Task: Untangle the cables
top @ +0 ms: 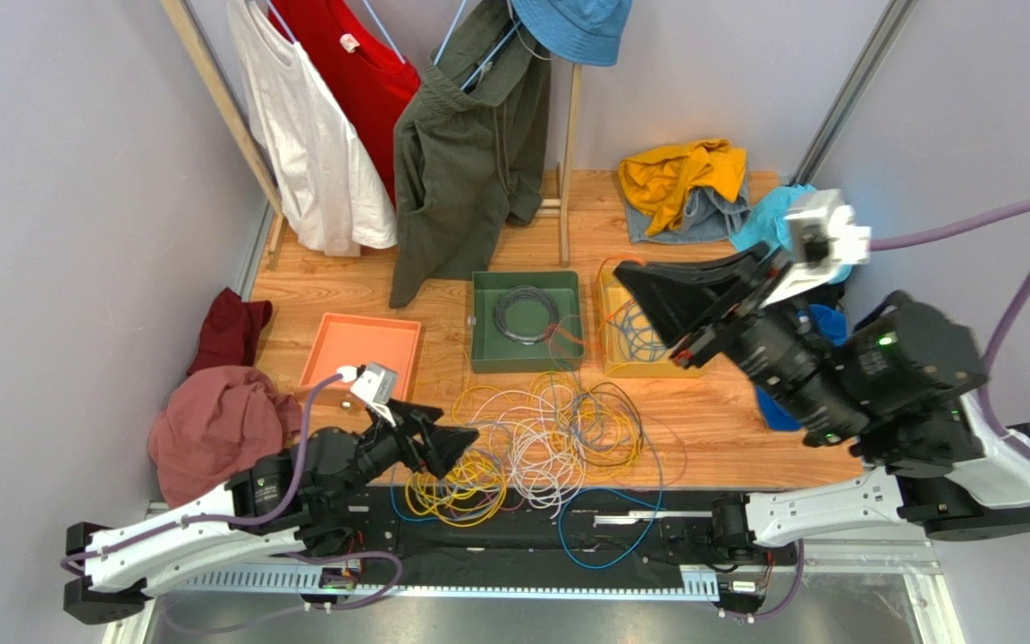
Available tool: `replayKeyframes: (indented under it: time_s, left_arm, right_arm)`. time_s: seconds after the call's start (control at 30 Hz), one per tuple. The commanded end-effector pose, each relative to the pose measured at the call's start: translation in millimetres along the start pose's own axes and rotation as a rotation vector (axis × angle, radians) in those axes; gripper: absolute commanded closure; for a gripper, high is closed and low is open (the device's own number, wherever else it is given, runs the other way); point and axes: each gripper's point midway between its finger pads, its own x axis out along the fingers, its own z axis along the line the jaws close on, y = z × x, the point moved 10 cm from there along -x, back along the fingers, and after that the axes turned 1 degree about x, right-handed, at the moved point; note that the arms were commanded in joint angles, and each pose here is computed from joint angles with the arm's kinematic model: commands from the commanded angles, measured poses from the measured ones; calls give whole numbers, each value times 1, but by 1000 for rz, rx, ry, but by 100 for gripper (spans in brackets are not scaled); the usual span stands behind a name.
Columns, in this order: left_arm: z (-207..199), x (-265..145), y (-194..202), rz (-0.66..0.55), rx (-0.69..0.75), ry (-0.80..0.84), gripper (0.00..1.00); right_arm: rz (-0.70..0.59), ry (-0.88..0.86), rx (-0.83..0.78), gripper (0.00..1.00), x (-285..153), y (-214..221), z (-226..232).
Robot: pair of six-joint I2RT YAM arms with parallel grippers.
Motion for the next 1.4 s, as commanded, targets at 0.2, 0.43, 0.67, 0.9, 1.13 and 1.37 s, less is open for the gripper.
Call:
replayKeyframes:
  time_s: [0.2,0.43,0.67,0.9,1.13,1.37]
  left_arm:
    - [-55,-6,-60,-442,118,531,1]
    - [-70,-6,-70,-547,222,673,1]
    - [-81,7,-67,-510,306,720,1]
    - [-82,16,-67,-520,320,691,1]
    - [-78,14,-72,-552,342,644,1]
    - [-79,18,-73,-475,355,604,95]
  right_arm:
    - [131,48,-5,100,18,73,6]
    - [196,35,26,100,31,101,12]
    - [257,-12,54,100,51,125,27]
    - [293,-79,98,100,65,139,43]
    - [323,-123,146,100,63,148,48]
    - [330,-134,163,100,58,155,45]
